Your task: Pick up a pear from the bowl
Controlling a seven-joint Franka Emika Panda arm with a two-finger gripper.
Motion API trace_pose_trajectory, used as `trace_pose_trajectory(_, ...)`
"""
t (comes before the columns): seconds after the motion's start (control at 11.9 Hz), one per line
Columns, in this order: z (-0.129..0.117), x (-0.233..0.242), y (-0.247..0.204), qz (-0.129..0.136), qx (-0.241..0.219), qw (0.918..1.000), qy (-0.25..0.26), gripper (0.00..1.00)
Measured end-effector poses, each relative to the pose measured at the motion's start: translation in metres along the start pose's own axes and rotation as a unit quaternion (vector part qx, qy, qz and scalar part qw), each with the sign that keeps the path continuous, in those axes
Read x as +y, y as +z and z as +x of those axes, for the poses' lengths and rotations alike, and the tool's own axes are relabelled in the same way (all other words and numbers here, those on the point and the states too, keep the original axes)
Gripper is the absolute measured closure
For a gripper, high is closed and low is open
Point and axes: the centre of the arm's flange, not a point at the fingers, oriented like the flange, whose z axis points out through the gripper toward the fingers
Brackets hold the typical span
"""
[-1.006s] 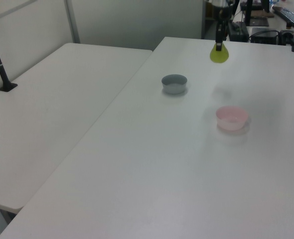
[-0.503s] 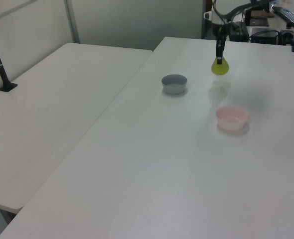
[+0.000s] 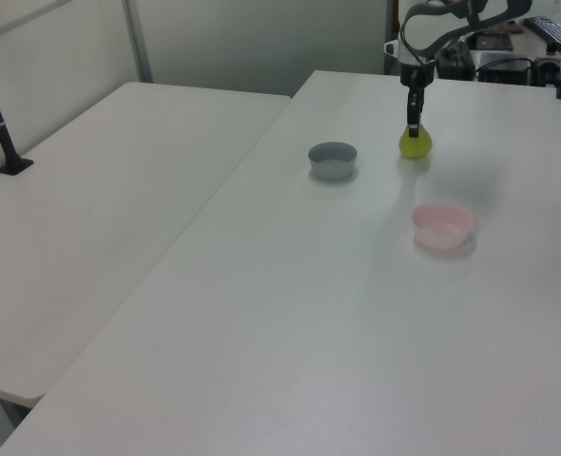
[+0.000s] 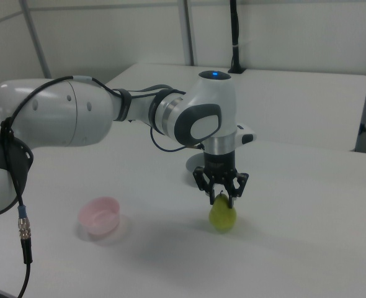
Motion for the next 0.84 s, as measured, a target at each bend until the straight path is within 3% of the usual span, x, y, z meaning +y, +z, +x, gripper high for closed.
trace_pose_trajectory(0.25,0.001,0.000,-0.003,-0.002,0.003,1.0000,0.000,0.08)
trace_pose_trajectory(0.34,0.001,0.001,-0.014,-0.005,0.011,0.9999,0.000,0.00)
trace_pose_trajectory(0.67,-0.018,-0.027,-0.117,-0.009,0.036,0.9993,0.005,0.00)
trace_pose_trajectory(0.84,-0.034,-0.060,-0.175,-0.006,0.044,0.9984,0.035,0.00)
